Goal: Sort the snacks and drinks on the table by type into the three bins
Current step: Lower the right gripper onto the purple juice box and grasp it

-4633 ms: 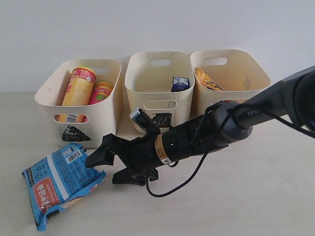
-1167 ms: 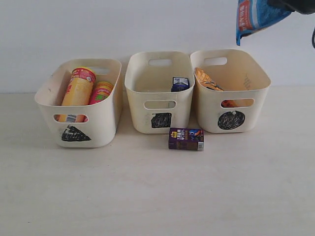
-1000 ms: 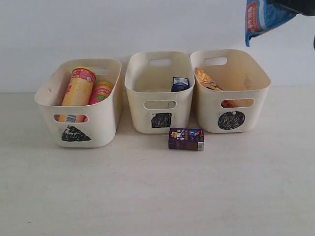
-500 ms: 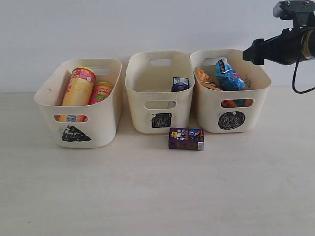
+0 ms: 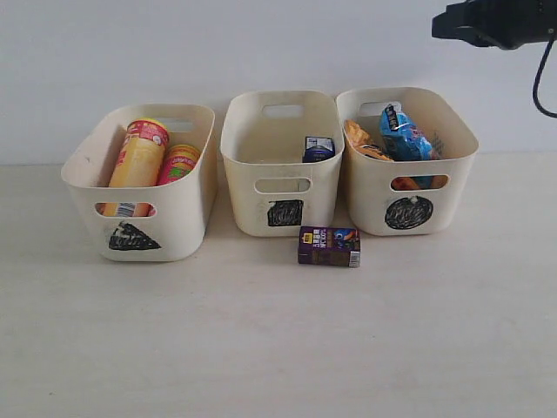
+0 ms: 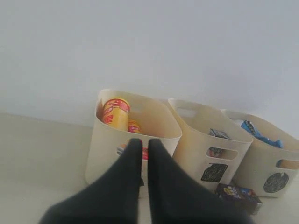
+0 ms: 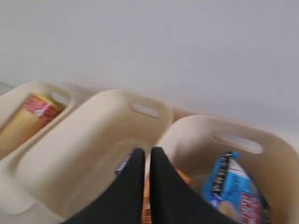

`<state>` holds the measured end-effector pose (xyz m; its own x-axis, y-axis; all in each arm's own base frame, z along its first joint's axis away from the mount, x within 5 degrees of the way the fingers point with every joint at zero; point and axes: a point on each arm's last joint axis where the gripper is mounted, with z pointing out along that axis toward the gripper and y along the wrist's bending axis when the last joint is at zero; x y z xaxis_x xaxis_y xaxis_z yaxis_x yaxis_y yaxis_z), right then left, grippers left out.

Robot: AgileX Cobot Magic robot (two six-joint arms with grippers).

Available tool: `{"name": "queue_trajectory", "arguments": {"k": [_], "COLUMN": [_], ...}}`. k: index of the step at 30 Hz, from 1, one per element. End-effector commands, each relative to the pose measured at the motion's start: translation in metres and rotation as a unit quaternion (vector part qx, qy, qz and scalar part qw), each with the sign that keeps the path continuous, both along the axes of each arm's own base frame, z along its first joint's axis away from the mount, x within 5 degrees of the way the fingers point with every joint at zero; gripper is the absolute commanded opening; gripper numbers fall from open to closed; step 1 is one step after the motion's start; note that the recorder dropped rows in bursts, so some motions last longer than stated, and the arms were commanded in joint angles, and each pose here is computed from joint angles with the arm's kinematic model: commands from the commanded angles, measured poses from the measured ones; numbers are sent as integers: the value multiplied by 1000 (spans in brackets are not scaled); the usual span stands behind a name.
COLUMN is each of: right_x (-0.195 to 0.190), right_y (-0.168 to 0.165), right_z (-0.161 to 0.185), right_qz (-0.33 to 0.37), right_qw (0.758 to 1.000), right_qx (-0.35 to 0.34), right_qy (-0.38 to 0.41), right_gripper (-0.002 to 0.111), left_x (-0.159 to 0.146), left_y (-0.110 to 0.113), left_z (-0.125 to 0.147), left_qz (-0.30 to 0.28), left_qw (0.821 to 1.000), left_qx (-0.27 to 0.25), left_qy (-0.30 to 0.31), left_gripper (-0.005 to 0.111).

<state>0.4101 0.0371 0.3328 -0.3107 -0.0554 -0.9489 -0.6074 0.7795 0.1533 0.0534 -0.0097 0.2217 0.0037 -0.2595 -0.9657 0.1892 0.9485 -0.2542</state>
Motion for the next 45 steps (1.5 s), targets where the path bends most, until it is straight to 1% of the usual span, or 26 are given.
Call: {"name": "queue_trajectory", "arguments": {"k": [1, 2, 5, 8, 15, 16, 18, 19, 21, 22, 23, 25, 27, 29, 30, 33, 34, 35, 36, 37, 38, 39, 41, 45], "right_x": [-21, -26, -34, -39, -55, -58, -62, -63, -66, -66, -69, -75, -82, -88, -91, -97, -98, -100, -103, -105, -109, -112, -117, -117], "right_y": [16, 19, 23, 32, 76, 81, 91, 95, 100, 100, 100, 98, 95, 96, 96, 93, 89, 87, 84, 83, 84, 86, 96, 113], "right_z": [9, 9, 10, 11, 14, 13, 10, 6, -2, -8, -12, -19, -27, -33, -36, -46, -50, -55, -60, -64, -70, -72, -74, -70], "right_qz": [130, 156, 197, 227, 300, 301, 279, 254, 184, 138, 92, 7, -71, -93, -96, -117, -122, -125, -106, -84, -38, -9, 46, 101], "right_qw": [991, 987, 976, 969, 953, 953, 960, 966, 977, 981, 981, 970, 947, 926, 923, 940, 935, 932, 917, 906, 890, 885, 888, 902], "right_qx": [28, 40, 69, 73, 38, 26, -6, -28, -81, -111, -147, -217, -287, -339, -349, -315, -332, -340, -384, -410, -443, -449, -424, -368], "right_qy": [12, 24, 57, 62, 12, -2, -33, -48, -73, -80, -91, -111, -124, -137, -132, -58, -35, 7, 29, 57, 99, 123, 169, 201], "right_gripper": [0, 0, 0, 0, 0, 0, 0, 0, 0, 0, 0, 0, 0, 0, 0, 0, 0, 0, 0, 0, 0, 0, 0, 0], "left_x": [0, 0, 0, 0, 0, 0, 0, 0, 0, 0, 0, 0, 0, 0, 0, 0, 0, 0, 0, 0, 0, 0, 0, 0], "left_y": [0, 0, 0, 0, 0, 0, 0, 0, 0, 0, 0, 0, 0, 0, 0, 0, 0, 0, 0, 0, 0, 0, 0, 0], "left_z": [1, 1, 1, 1, 1, 1, 1, 1, 1, 1, 1, 1, 1, 1, 1, 1, 1, 1, 1, 1, 1, 1, 1, 1], "left_qz": [-2, -2, -2, -2, -2, -2, -2, -2, -2, -2, -2, -2, -2, -2, -2, -2, -2, -2, -2, -2, -2, -2, -2, -2], "left_qw": [1000, 1000, 1000, 1000, 1000, 1000, 1000, 1000, 1000, 1000, 1000, 1000, 1000, 1000, 1000, 1000, 1000, 1000, 1000, 1000, 1000, 1000, 1000, 1000], "left_qx": [-26, -26, -26, -26, -26, -26, -26, -26, -26, -26, -26, -26, -26, -26, -26, -26, -26, -26, -26, -26, -26, -26, -26, -26], "left_qy": [-6, -6, -5, -5, -5, -5, -5, -5, -5, -5, -5, -5, -5, -5, -5, -5, -5, -5, -5, -5, -5, -5, -5, -5], "left_gripper": [4, 4, 4, 4, 4, 4, 4, 4, 4, 4, 4, 4, 4, 4, 4, 4, 4, 4, 4, 4, 4, 4, 4, 4]}}
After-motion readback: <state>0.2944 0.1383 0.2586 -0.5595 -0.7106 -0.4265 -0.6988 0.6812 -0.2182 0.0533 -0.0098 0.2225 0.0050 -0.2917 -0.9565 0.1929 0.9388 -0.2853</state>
